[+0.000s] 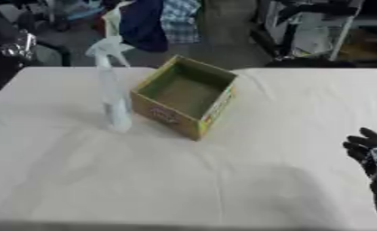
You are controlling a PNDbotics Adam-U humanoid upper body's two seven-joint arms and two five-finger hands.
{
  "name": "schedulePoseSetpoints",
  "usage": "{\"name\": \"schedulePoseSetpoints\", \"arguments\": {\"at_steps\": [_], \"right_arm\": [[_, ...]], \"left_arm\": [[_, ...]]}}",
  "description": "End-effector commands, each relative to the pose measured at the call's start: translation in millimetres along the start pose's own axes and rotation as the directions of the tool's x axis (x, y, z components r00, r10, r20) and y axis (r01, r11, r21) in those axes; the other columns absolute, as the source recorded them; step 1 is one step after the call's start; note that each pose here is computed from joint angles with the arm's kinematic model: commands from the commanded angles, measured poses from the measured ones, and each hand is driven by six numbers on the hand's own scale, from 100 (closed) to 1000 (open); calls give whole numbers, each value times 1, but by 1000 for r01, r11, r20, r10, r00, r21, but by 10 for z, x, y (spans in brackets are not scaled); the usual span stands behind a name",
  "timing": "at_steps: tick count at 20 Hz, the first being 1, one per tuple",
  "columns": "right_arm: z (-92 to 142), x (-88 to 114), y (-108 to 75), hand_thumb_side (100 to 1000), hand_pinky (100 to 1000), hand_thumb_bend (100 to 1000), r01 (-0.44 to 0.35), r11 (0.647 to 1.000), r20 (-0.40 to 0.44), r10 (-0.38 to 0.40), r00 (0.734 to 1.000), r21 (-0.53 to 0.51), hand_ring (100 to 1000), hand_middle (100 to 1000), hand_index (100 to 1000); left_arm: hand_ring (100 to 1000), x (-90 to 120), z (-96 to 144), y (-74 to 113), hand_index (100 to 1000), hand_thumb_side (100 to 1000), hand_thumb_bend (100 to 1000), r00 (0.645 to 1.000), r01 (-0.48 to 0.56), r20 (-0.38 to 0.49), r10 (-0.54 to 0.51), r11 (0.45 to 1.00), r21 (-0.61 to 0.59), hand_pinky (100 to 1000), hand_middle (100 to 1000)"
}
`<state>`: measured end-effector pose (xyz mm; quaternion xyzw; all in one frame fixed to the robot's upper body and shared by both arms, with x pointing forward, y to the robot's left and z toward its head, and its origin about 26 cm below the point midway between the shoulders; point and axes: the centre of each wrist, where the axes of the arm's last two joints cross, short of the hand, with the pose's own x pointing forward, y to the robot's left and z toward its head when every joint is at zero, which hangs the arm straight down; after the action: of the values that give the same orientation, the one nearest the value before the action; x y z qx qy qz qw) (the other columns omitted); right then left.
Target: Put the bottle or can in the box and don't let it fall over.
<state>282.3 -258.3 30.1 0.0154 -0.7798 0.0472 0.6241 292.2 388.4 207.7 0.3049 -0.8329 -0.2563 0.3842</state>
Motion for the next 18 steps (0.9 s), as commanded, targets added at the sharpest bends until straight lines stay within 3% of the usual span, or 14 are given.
{"name": "schedulePoseSetpoints", "arguments": {"at_steps": [1,5,10,18], "right_arm": [[-41,70,-43,700,893,100,-19,1000,24,19,1000,11,798,726,877],[-33,60,-43,702,893,100,-22,1000,19,22,1000,17,798,726,876],[-31,56,-43,703,893,100,-28,999,15,28,1000,30,798,726,876],[-20,45,-52,703,893,100,-31,999,9,31,999,34,798,726,876]], "left_arm": [[992,36,-175,167,1000,496,100,999,50,13,-49,996,-72,942,1000],[978,-38,-409,299,1000,570,100,990,134,2,-138,952,-275,931,1000],[964,-139,-711,325,1000,603,100,968,230,37,-249,815,-532,918,1000],[955,-303,-989,61,1000,627,100,979,173,52,-197,670,-722,915,1000]]}}
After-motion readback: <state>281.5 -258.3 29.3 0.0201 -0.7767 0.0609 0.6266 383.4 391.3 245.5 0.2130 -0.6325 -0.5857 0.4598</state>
